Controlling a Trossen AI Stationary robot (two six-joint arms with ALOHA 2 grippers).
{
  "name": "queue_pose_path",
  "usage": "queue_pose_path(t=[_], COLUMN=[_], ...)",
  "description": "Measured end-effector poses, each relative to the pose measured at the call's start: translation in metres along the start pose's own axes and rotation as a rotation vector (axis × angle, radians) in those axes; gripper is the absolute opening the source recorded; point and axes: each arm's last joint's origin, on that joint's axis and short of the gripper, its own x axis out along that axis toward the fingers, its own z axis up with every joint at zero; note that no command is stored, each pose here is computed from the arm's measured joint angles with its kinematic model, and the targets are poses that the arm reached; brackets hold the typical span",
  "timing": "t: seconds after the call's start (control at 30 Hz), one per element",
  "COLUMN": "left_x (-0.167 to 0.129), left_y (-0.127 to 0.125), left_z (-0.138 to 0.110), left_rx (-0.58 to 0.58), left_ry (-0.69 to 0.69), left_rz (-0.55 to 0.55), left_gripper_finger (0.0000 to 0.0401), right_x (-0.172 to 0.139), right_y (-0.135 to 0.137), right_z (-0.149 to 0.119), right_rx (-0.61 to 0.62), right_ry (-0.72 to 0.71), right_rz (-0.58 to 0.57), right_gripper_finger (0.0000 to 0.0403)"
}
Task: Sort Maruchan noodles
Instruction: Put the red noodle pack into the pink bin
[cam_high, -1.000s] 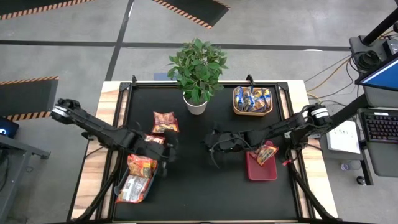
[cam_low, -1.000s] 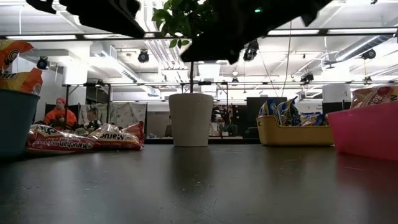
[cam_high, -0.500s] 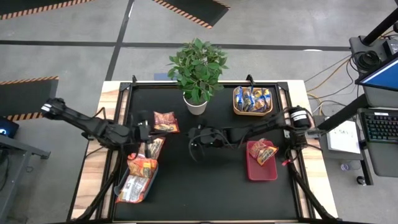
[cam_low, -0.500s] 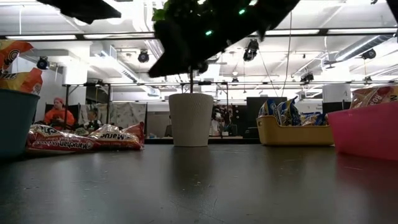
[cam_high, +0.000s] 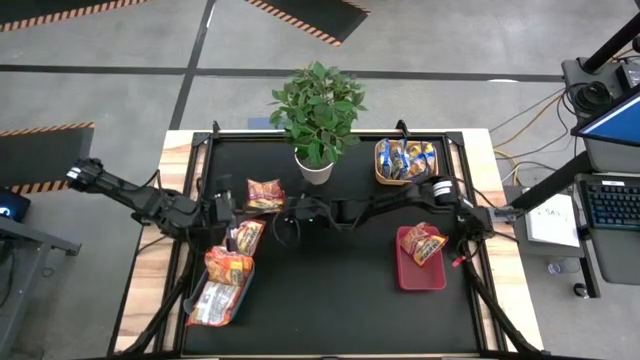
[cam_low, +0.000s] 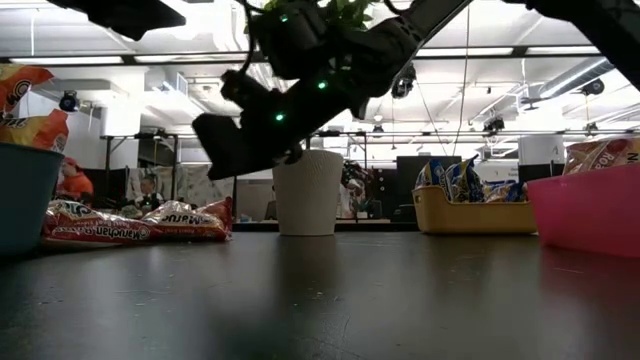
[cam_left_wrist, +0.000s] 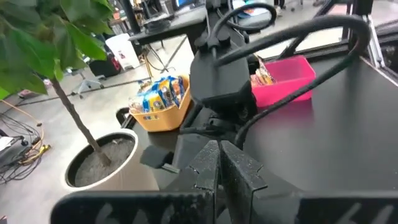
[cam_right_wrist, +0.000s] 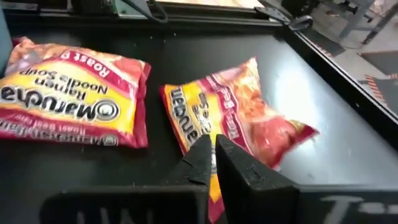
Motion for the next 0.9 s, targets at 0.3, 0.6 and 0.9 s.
queue_pose_path(t=[0.3,0.6,0.9], left_x=[0.001,0.001,0.002], left_y=[-0.002,-0.002,-0.002], left_z=[-0.001,-0.002,-0.001], left_rx=[0.018,0.02,0.02], left_ry=[0.017,0.019,0.018], left_rz=[-0.008,-0.009,-0.009], left_gripper_finger=[0.0,0.0,0.0], right_x=[0.017,0.019,0.042], right_y=[0.006,0.001,0.003], right_z=[0.0,0.001,-0.017], right_rx=[-0.04,-0.101,-0.166], right_ry=[0.031,0.018,-0.044], right_rz=[0.002,0.014,0.025], right_gripper_finger=[0.012,0.0268,0.0299])
